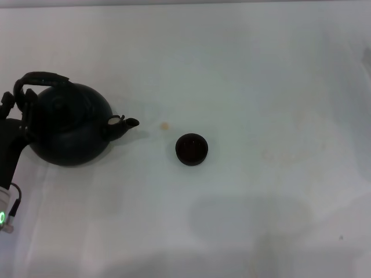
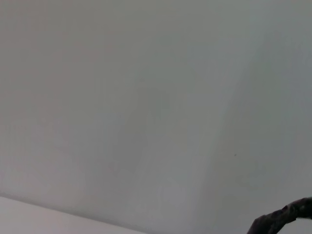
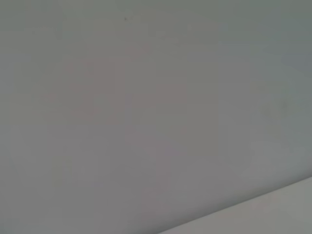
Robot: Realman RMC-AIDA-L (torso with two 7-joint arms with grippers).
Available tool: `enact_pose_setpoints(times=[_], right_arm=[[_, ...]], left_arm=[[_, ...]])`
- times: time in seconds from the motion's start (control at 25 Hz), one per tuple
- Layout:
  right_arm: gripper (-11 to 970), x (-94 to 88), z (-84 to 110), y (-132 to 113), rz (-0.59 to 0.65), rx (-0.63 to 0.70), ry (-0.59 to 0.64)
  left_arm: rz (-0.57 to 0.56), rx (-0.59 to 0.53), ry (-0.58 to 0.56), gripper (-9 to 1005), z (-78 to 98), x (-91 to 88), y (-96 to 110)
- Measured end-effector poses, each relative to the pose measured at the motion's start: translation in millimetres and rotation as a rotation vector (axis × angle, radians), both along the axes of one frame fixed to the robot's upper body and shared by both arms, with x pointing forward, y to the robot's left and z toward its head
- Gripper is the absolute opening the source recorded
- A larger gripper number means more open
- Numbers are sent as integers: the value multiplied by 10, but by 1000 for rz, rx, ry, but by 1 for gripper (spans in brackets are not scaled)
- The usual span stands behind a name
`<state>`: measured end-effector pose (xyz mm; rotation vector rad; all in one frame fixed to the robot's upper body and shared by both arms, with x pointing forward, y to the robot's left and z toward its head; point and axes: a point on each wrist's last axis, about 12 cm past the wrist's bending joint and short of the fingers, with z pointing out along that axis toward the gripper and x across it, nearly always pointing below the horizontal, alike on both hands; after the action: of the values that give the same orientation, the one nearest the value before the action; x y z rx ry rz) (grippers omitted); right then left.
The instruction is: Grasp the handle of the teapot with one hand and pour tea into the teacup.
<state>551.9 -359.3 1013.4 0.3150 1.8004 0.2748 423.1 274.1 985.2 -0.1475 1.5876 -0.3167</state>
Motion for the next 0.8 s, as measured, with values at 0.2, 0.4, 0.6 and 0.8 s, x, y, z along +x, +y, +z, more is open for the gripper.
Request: enact_pose_setpoints(times=[0.2, 0.4, 0.6, 0.8], right_arm=[[824, 0, -1, 1, 0, 0, 0], [824, -8, -6, -3, -1, 0, 2], [824, -4, -1, -3, -1, 0, 0], [824, 10, 10, 2, 1, -1, -4]], left_arm=[[-2, -3, -25, 488, 27, -11, -2], [8, 1, -54, 660, 48, -85, 23], [18, -2, -44, 810, 30, -138, 46], [24, -5, -41, 859, 21, -179, 57]])
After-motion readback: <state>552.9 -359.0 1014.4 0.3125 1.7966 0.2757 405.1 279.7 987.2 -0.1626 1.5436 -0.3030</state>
